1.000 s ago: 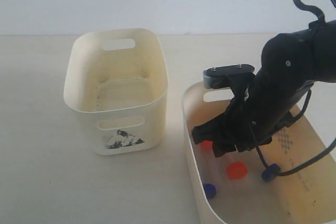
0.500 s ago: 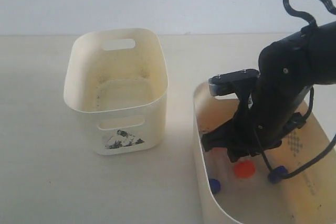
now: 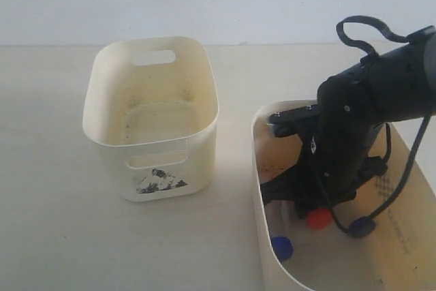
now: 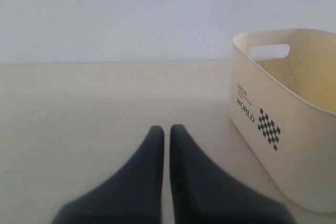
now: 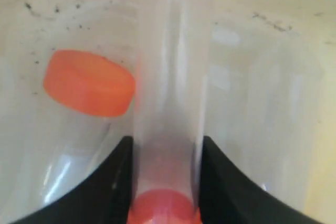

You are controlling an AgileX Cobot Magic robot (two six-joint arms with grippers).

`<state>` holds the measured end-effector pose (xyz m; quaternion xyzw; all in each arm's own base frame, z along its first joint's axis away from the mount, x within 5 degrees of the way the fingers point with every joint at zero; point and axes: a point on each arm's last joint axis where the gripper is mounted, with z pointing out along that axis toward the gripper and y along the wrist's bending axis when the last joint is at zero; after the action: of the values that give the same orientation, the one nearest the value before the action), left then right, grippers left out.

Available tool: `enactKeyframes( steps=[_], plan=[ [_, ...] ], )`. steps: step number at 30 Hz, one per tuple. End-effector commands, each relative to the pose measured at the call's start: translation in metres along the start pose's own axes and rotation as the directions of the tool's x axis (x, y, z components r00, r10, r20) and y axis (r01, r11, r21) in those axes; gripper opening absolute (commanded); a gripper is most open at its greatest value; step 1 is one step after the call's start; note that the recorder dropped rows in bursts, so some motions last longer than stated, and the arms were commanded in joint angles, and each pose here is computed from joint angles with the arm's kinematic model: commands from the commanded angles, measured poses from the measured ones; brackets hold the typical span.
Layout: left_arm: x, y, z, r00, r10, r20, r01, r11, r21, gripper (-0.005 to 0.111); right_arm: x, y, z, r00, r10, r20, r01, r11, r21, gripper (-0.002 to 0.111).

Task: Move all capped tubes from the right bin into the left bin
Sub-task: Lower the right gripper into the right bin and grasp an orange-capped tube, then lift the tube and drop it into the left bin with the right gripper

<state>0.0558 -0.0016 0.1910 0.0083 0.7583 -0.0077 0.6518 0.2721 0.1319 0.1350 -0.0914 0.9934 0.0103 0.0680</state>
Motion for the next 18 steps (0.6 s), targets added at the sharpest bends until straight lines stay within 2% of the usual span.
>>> enactKeyframes(
  steps=[1, 6, 10, 14, 18],
  plan=[
    [-0.002, 0.0, 0.0, 1.0, -0.005, 0.014, 0.005, 1.0, -0.003, 0.004, -0.009, 0.001, -0.044, 0.998, -0.015, 0.065, 0.016, 1.0, -0.008, 0.0],
    [-0.002, 0.0, 0.0, 1.0, -0.005, 0.014, 0.005, 1.0, -0.003, 0.004, -0.016, 0.0, -0.112, 0.984, -0.02, 0.179, 0.026, 0.999, -0.031, 0.0],
    [-0.002, 0.0, 0.0, 1.0, -0.005, 0.014, 0.005, 1.0, -0.003, 0.004, -0.019, 0.003, -0.163, 0.931, 0.033, 0.364, 0.018, 0.991, -0.135, 0.0],
    [-0.002, 0.0, 0.0, 1.0, -0.005, 0.014, 0.005, 1.0, -0.003, 0.004, -0.024, 0.011, -0.2, 0.804, 0.147, 0.576, 0.046, 0.951, -0.306, 0.0],
    [-0.002, 0.0, 0.0, 1.0, -0.005, 0.014, 0.005, 1.0, -0.003, 0.004, -0.036, 0.022, -0.217, 0.673, 0.249, 0.697, 0.122, 0.891, -0.437, 0.0]
  ],
)
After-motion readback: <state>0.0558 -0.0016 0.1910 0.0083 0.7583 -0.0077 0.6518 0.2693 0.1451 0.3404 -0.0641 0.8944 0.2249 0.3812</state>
